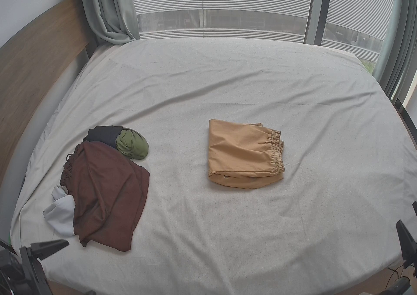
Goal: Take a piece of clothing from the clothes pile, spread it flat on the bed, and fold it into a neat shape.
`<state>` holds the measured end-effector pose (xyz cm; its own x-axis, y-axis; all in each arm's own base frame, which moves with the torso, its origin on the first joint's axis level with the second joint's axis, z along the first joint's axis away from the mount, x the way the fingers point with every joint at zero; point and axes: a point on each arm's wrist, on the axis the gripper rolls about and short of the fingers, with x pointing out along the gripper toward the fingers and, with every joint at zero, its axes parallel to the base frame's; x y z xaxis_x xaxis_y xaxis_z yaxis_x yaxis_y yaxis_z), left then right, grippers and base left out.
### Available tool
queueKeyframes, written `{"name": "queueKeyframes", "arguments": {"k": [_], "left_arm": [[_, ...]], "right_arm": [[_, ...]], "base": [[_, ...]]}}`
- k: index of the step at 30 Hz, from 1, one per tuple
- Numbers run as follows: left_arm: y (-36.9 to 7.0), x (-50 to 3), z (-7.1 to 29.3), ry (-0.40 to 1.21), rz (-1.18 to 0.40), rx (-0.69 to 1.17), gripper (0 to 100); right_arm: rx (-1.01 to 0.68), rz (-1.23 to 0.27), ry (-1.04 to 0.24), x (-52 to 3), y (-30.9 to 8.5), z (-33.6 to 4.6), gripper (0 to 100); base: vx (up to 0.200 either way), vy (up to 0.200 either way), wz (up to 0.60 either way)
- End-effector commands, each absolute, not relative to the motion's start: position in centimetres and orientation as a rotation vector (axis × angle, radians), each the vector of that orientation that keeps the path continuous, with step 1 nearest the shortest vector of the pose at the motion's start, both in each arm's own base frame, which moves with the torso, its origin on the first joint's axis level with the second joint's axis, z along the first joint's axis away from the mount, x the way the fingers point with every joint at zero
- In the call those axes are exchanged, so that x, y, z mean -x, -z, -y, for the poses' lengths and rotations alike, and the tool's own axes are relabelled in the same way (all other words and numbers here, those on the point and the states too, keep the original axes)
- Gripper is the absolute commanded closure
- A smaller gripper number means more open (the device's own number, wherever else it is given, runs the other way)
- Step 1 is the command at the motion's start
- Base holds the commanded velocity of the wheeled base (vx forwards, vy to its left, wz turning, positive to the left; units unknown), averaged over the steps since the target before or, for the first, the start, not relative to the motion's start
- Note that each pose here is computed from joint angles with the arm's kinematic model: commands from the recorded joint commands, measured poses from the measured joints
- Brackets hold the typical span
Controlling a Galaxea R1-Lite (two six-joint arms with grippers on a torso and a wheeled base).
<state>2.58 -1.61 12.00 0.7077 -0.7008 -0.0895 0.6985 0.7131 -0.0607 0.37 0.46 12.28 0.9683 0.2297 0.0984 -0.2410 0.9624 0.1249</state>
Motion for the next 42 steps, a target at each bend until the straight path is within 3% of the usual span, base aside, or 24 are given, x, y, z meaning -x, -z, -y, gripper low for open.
{"name": "queueKeyframes", "arguments": {"k": [1,7,8,12,16,22,29,33,42], "left_arm": [[-8.8,2.0,1.4,0.726,0.010,-0.024,0],[-8.2,2.6,1.4,0.676,0.045,-0.031,0],[-8.2,2.8,1.3,0.639,0.069,-0.045,0],[-8.2,2.6,1.1,0.503,0.073,-0.050,0],[-8.2,2.5,0.8,0.374,0.072,-0.049,0],[-8.1,2.3,0.4,0.190,0.063,-0.058,0],[-8.2,2.3,0.4,0.181,0.064,-0.056,0],[-8.2,2.3,0.3,0.133,0.063,-0.053,0],[-7.7,2.3,0.1,0.040,0.013,-0.040,0]], "right_arm": [[-0.137,0.164,-0.339,2.3,-9.9,-0.7,0],[-0.125,0.037,-0.310,2.3,-8.3,-0.7,0],[-0.101,0.024,-0.195,2.3,-8.1,-0.4,0],[-0.073,0.037,0.052,2.3,-8.3,0.1,0],[-0.011,0.060,0.115,2.2,-8.3,0.3,0],[-0.011,0.063,0.112,2.2,-8.3,0.3,0],[-0.006,0.063,0.090,2.3,-8.3,0.2,0],[0.006,0.064,-0.009,2.3,-8.3,0.0,0],[0.006,0.064,-0.015,2.3,-8.3,0.0,0]], "base": [[0.000,0.000,0.00],[0.000,0.000,0.00],[0.000,0.000,0.00],[0.000,0.000,0.00],[0.000,0.000,0.00],[0.000,0.000,0.00],[0.000,0.000,0.00],[0.000,0.000,0.00],[0.000,0.000,0.00]]}}
